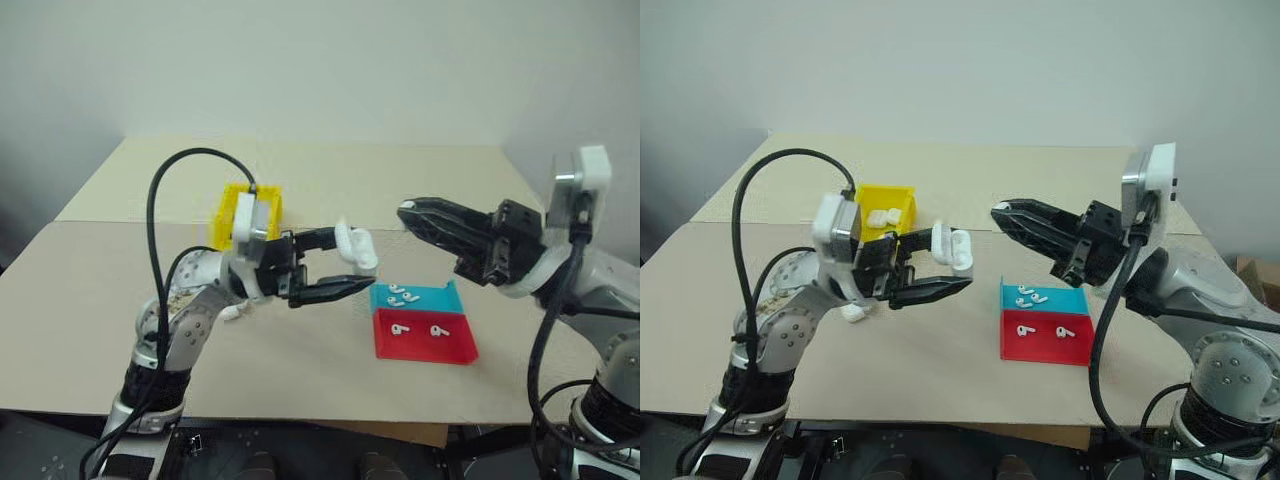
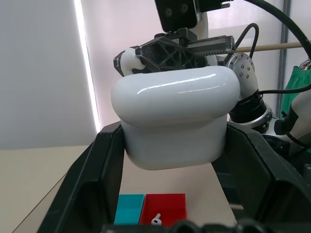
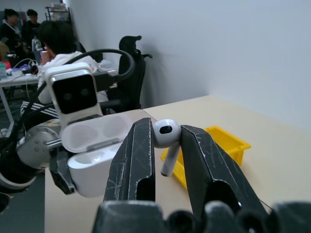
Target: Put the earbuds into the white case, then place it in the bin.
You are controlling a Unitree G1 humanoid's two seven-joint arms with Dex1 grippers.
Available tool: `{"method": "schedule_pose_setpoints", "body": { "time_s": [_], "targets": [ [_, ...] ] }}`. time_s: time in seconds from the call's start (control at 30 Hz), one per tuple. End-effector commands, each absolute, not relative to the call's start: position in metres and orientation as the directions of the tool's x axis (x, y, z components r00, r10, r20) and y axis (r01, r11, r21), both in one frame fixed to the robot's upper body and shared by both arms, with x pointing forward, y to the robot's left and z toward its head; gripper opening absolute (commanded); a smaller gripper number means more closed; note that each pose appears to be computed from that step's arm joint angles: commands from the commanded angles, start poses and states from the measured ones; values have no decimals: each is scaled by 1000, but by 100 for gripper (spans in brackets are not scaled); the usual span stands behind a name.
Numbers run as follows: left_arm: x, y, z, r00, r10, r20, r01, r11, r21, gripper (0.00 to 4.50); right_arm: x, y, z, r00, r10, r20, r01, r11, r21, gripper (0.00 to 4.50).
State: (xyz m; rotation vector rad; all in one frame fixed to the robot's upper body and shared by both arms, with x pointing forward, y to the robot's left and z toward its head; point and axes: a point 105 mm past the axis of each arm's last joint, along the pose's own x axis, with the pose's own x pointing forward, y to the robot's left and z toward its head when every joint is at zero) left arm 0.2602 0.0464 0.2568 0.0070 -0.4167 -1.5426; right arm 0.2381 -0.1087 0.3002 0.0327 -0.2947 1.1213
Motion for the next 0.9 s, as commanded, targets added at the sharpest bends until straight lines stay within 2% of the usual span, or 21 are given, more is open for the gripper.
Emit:
{"method": "schedule_pose_setpoints", "body": {
  "time_s": [0.03,0.27,0.53,0.9],
  "targets": [
    [256,43,263,-58,-963,264,959,19,282,282,228,-99,310,359,891,279,-898,411,-157,63],
    [255,42,263,-75,-963,260,958,3,287,282,227,-86,310,345,896,280,-902,399,-166,63],
    [254,44,265,-89,-961,262,954,-7,299,282,241,-85,299,409,883,229,-876,450,-174,63],
    [257,44,267,-84,-957,277,949,8,315,282,240,-83,295,384,901,204,-884,422,-202,63]
  ]
}}
